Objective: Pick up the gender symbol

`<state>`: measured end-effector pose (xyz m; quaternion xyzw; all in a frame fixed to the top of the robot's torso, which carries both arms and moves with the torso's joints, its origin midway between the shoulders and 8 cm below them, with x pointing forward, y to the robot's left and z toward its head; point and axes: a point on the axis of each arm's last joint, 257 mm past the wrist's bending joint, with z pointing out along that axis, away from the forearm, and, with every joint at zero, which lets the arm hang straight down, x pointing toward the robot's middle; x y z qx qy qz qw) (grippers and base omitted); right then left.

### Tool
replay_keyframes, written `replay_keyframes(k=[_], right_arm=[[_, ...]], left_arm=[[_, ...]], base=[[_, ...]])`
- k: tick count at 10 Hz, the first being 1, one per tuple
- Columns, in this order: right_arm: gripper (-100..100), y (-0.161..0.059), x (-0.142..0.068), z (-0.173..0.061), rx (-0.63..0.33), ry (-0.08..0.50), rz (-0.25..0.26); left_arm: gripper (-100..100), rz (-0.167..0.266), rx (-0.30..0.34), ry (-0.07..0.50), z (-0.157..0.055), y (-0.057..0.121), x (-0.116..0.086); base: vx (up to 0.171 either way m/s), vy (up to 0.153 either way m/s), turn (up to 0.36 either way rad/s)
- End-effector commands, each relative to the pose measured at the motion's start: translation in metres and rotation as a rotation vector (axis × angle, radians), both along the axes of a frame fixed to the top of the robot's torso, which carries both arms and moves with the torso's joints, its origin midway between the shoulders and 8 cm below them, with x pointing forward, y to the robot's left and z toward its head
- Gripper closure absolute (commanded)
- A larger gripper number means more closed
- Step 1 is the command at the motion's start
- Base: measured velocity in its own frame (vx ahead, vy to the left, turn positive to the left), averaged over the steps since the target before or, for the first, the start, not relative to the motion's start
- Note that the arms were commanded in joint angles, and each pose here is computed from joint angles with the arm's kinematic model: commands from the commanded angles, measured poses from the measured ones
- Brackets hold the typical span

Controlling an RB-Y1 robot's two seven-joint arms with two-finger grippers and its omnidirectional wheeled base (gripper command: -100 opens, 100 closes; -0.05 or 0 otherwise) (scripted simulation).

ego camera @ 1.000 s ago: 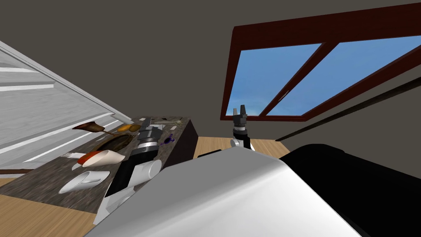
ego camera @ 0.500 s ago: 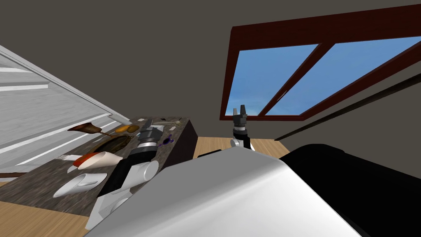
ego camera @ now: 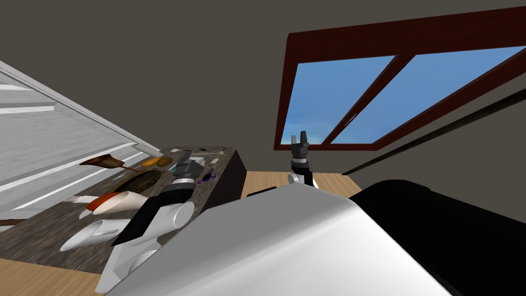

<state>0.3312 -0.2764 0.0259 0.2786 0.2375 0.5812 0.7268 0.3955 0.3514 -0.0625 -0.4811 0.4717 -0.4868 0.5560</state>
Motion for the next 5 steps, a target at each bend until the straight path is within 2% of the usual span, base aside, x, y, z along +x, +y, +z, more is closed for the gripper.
replay_keyframes(k=[1, 5], right_arm=[[0, 0.0, 0.0, 0.0, 0.0, 0.0, 0.0], [0, 0.0, 0.0, 0.0, 0.0, 0.0, 0.0]], left_arm=[[-100, 0.001, -0.017, 0.045, -0.01, 0.003, 0.0], [-100, 0.006, -0.05, 0.141, -0.033, 0.01, -0.001]], base=[[0.009, -0.006, -0.018], [0.007, -0.001, -0.013]])
